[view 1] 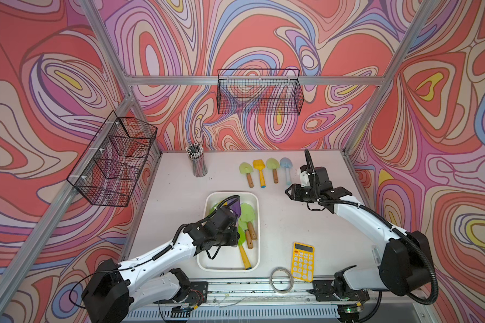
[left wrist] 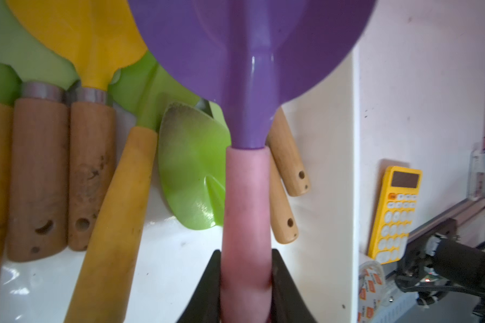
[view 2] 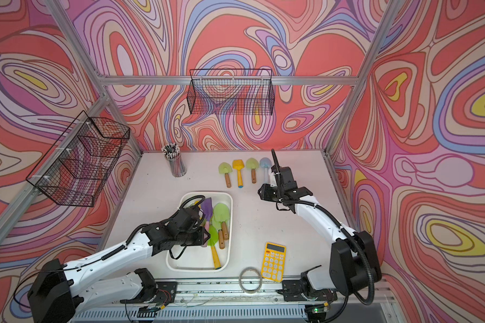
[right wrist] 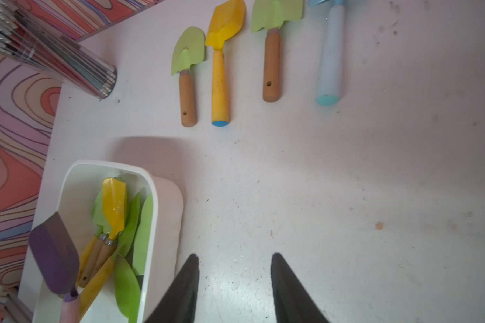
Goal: Take the shovel out of the storage box
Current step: Pick up the shovel from the storage box, then adjust the shovel in the storage box.
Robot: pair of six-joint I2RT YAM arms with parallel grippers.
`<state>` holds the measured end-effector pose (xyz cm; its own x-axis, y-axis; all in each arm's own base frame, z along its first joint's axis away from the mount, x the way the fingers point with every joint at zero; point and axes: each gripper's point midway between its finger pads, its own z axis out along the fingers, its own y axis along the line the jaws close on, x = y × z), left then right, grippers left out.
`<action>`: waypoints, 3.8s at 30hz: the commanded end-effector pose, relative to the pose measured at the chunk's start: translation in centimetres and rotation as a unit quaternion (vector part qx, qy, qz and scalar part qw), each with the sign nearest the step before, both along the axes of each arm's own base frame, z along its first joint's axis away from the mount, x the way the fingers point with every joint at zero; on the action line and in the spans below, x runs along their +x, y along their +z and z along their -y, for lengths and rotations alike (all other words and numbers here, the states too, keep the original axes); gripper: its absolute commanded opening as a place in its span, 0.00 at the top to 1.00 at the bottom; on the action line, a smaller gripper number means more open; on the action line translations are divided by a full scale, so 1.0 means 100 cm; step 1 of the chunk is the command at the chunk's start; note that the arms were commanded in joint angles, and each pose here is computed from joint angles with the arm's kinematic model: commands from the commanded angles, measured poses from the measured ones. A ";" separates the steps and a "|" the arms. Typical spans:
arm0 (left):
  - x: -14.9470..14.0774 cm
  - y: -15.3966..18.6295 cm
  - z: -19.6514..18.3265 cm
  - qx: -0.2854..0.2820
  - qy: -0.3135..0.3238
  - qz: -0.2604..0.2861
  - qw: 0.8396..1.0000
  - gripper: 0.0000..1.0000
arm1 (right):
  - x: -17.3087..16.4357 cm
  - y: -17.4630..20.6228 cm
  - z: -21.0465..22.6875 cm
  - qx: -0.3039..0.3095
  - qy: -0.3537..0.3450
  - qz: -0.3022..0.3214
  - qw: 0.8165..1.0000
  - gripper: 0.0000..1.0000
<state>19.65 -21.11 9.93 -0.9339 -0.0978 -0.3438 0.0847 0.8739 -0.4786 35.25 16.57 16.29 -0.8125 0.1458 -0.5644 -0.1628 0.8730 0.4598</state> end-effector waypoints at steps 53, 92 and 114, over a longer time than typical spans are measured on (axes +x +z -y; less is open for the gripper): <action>0.042 0.172 0.100 -0.452 -0.091 0.125 0.878 0.97 | -0.062 0.128 -0.130 0.428 0.204 0.058 0.879 0.61; 0.040 0.112 0.062 -0.315 -0.035 0.100 0.943 0.30 | -0.048 0.119 -0.136 0.413 0.205 0.043 0.886 0.86; -0.002 0.024 -0.001 -0.028 0.030 -0.003 0.999 0.38 | 0.078 0.078 -0.022 0.118 0.011 0.054 0.992 0.86</action>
